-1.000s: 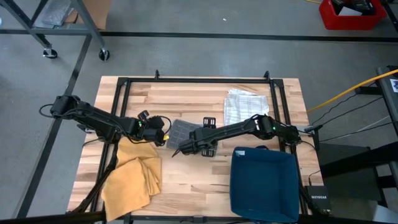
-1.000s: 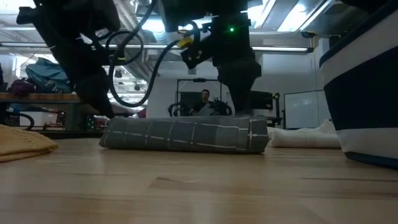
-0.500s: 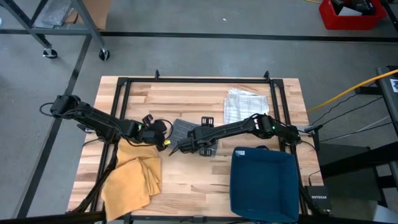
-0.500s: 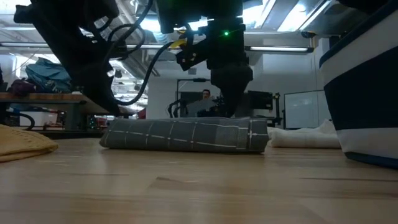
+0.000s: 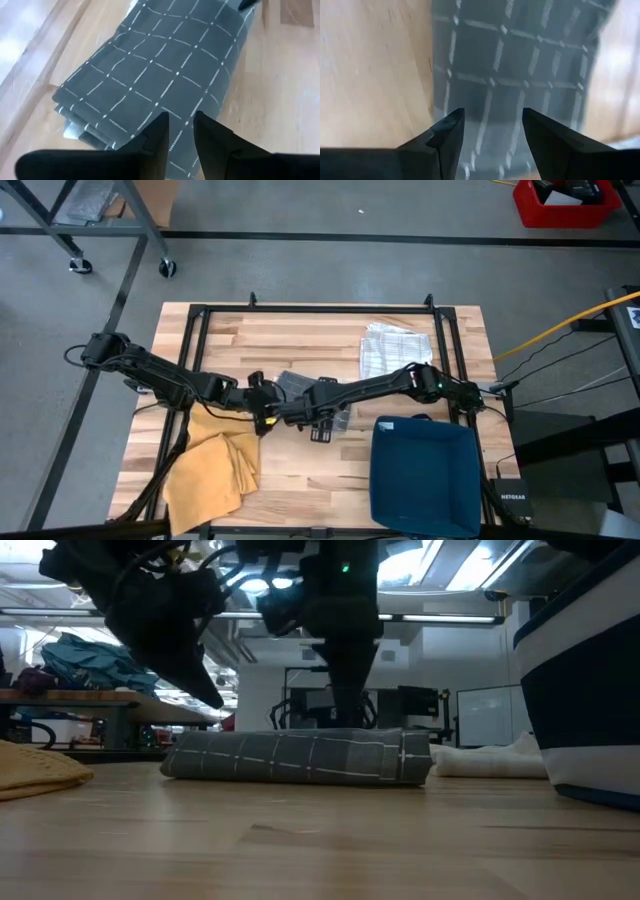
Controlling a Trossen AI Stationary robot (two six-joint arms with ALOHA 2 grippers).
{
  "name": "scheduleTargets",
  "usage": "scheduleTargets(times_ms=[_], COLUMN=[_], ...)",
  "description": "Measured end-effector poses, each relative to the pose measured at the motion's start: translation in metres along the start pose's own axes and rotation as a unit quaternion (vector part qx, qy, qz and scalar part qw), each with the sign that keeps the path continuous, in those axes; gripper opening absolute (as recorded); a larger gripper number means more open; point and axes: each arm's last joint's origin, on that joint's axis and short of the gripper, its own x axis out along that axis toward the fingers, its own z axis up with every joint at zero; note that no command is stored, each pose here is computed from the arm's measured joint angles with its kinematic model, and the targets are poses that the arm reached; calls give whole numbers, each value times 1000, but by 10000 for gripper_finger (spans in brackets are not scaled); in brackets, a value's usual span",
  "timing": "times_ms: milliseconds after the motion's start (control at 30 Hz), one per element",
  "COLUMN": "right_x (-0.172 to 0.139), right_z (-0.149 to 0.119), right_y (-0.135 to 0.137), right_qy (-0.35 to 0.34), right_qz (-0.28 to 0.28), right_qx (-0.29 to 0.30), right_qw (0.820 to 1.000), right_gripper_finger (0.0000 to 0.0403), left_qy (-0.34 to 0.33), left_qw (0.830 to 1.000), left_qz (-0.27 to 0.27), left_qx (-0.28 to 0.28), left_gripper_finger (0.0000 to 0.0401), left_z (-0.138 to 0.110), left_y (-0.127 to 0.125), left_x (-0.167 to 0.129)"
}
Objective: Fold towel
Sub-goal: Fold the gray towel
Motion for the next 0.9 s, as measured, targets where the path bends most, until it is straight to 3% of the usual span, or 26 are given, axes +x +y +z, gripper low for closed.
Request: scheduleTargets(times_ms=[333,600,900], right_x=[12,12,43], right_z=[8,9,-8], right_y=[4,4,5], right_qy=[-46,-49,17], right_qz=[4,-2,-8], right_qx=[-14,-10,-6], right_qw=[999,999,1000], right_gripper_finger=[206,206,206], left_qy=[47,108,144], left_qw=[997,992,987], left_qz=[14,34,55], left_qx=[61,61,44], left_gripper_finger=[58,39,39], left_z=[-12,-29,-36], left_y=[-5,-6,-3], left_x=[24,40,37])
